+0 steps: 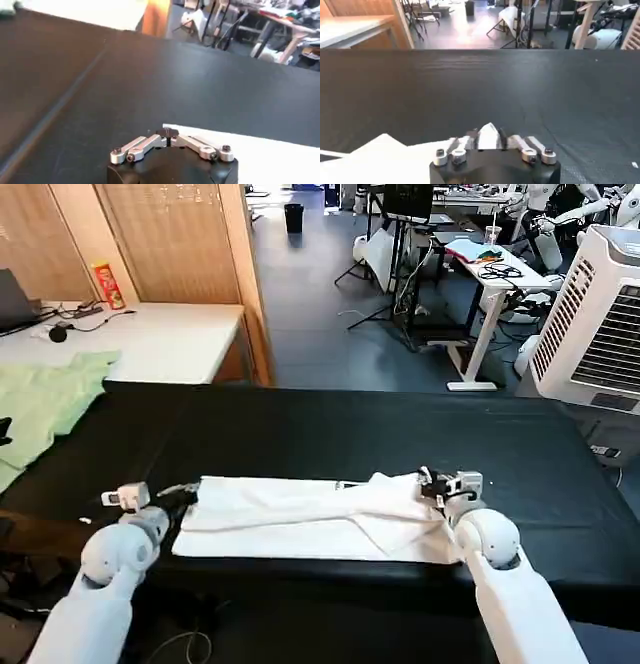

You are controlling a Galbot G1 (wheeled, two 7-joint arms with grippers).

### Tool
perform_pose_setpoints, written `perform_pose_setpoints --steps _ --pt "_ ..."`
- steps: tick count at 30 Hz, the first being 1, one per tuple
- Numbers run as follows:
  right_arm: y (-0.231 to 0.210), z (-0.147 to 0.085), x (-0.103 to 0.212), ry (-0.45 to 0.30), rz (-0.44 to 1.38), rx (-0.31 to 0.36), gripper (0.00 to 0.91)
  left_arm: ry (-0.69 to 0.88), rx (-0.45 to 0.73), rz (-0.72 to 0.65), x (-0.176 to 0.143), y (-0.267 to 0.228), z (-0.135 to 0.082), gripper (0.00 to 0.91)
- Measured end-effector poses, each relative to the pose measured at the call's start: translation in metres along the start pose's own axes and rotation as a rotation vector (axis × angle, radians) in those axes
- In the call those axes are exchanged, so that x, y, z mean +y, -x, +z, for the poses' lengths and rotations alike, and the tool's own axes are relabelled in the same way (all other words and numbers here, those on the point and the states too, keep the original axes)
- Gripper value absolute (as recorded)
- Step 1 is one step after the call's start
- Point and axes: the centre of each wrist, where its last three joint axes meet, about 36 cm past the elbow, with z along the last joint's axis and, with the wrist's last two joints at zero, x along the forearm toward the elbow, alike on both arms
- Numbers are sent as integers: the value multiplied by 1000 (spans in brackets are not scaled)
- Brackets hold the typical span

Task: Fold and organize the clothes.

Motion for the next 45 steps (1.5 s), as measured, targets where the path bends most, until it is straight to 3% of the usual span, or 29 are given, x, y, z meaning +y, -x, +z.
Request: perform_pose_setpoints --steps 4,13,14,15,28,29,30,31,32,33,34,45 --pt "-5 5 1 5 44 -28 68 70 -38 -44 -3 2 3 0" --pt "-10 13 2 39 38 -17 68 99 -33 -60 -2 7 6 0" --pt "-10 13 2 40 36 -16 68 88 -31 -54 -2 6 6 400" --pt "-9 13 2 39 34 -14 68 76 -28 -47 -2 5 4 878" --pt "-8 15 8 36 14 -3 68 -112 42 75 -6 10 -4 878" --pt "-8 15 8 36 13 -3 68 -113 44 78 -8 11 -4 809" --pt "-8 15 8 37 13 -2 68 -113 47 78 -9 13 -4 809" --pt "-8 15 8 36 13 -2 68 -113 49 77 -9 14 -4 439" --pt "-7 15 8 36 13 -1 68 -113 51 73 -10 16 -3 205" --pt "-7 15 8 36 14 0 68 -115 52 68 -10 17 -3 156" --pt "-7 16 7 36 14 1 68 -116 53 67 -11 18 -3 29" --pt "-4 16 10 45 12 0 68 -75 42 60 -16 16 -1 0"
